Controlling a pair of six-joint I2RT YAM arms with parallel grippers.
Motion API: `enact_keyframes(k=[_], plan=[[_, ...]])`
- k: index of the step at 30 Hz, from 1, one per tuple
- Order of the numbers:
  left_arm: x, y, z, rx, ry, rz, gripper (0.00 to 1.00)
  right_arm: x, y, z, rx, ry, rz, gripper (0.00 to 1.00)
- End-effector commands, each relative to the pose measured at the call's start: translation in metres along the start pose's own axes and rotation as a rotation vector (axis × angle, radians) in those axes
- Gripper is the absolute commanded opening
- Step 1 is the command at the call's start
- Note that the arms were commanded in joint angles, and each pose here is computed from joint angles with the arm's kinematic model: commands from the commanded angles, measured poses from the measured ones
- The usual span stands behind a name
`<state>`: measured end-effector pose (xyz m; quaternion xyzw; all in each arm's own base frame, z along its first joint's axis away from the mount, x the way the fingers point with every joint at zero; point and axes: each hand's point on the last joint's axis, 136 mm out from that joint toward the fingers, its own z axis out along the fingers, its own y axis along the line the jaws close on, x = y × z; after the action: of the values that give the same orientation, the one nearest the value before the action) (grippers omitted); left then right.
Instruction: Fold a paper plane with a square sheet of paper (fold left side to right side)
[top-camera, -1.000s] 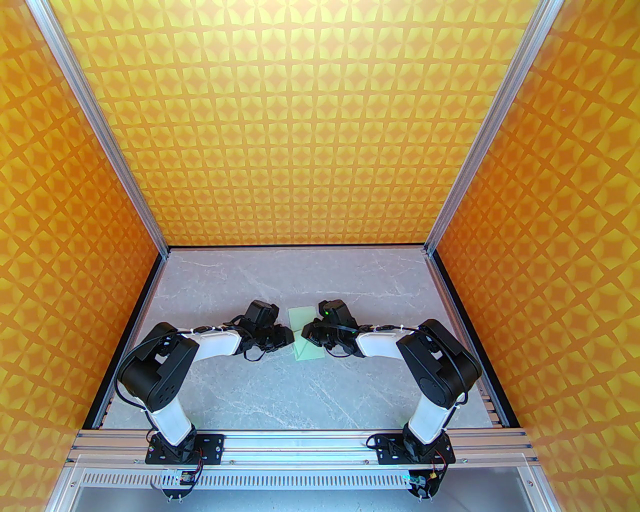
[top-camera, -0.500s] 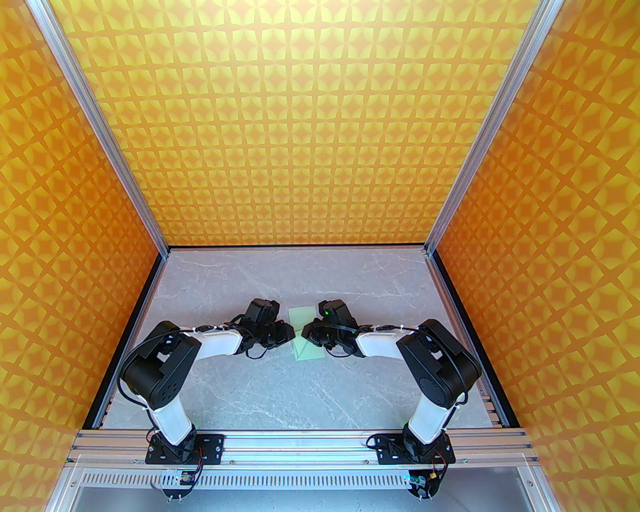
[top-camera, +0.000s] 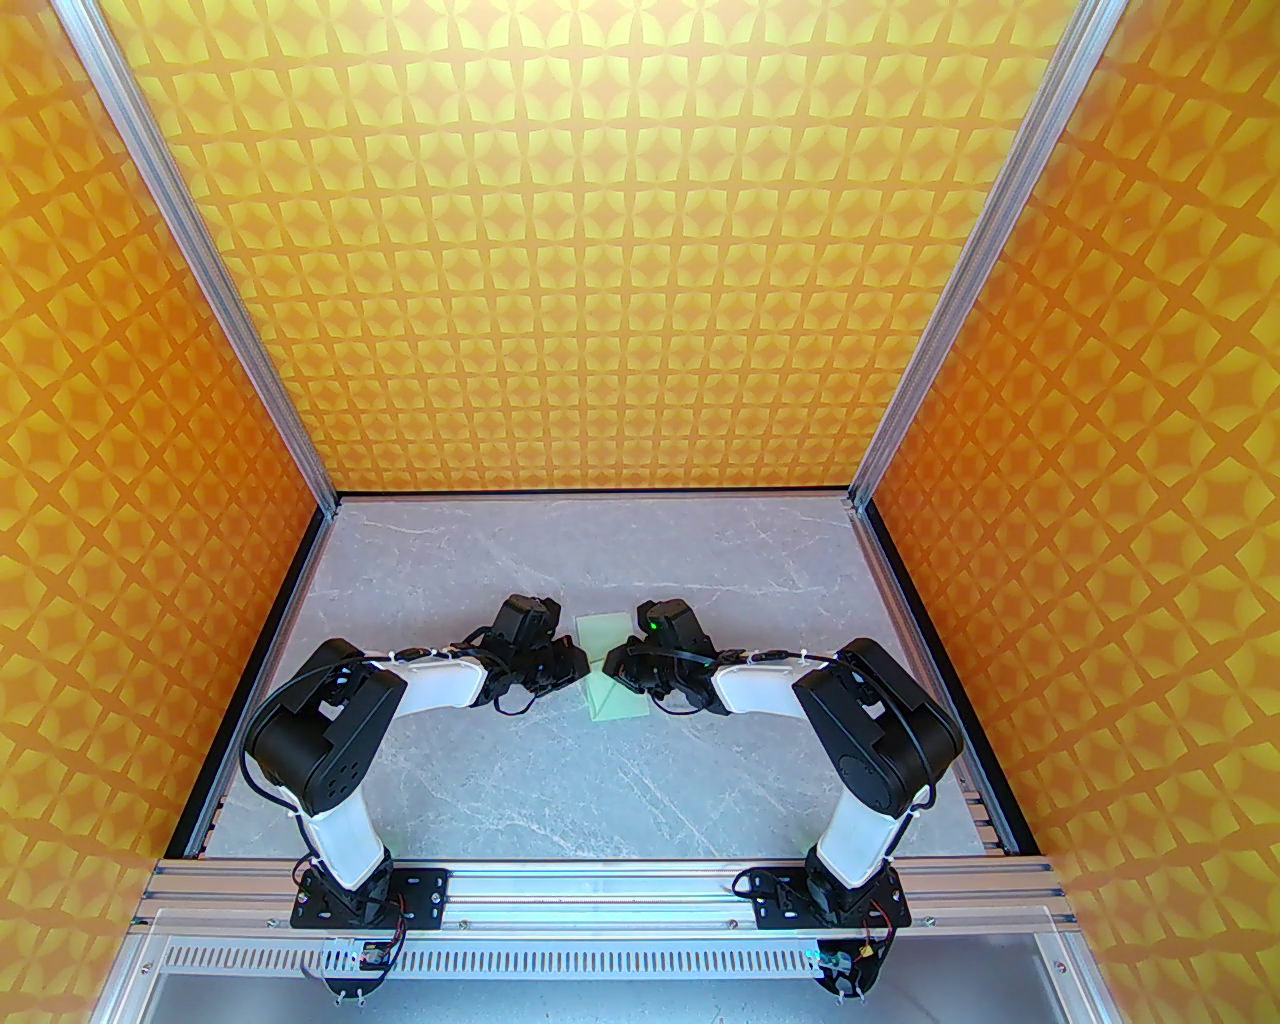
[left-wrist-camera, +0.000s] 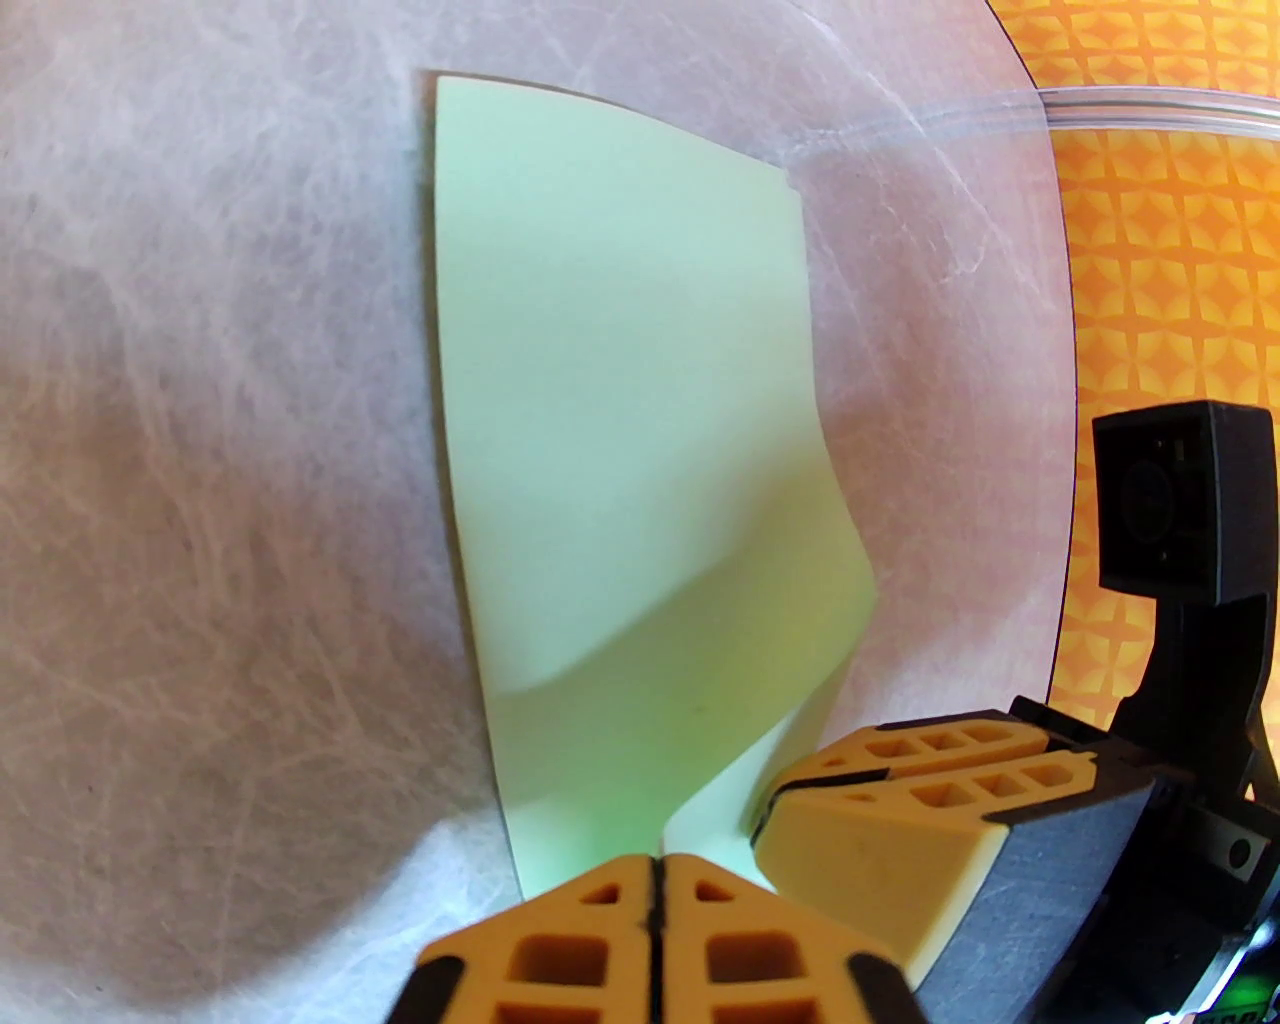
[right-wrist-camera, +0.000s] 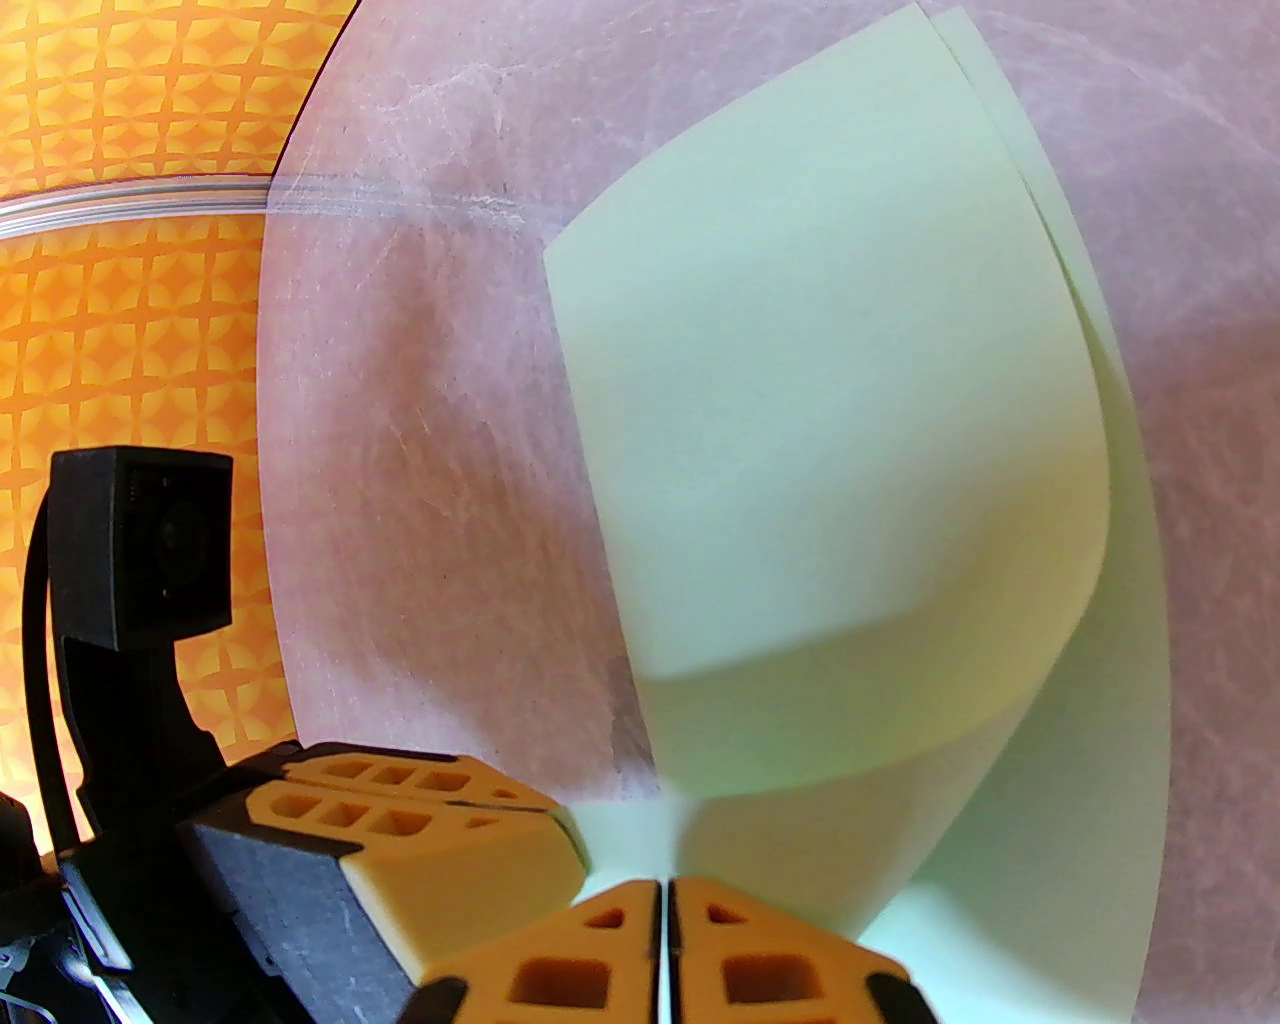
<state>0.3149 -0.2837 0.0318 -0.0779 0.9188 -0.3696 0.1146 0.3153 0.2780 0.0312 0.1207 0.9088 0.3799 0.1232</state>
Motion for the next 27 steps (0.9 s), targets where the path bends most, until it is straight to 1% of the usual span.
enact_keyframes(k=[1,4,13,21,27], plan=[[-0.007,-0.001,0.003,-0.013,-0.012,0.019,0.07,-0.002,0.005,-0.002,-0.016,-0.002,-0.014,0.13],[-0.01,0.002,0.001,-0.022,-0.013,0.032,0.07,-0.002,0.007,-0.005,-0.013,-0.003,-0.027,0.15],[-0.013,0.008,0.003,-0.047,0.012,0.065,0.09,0.008,0.01,-0.006,-0.053,0.028,-0.038,0.14],[-0.012,0.011,0.006,-0.051,0.024,0.072,0.09,0.026,0.017,-0.001,-0.091,0.072,-0.051,0.14],[-0.012,0.014,0.009,-0.057,0.028,0.069,0.09,0.038,0.014,0.004,-0.093,0.095,-0.044,0.13]])
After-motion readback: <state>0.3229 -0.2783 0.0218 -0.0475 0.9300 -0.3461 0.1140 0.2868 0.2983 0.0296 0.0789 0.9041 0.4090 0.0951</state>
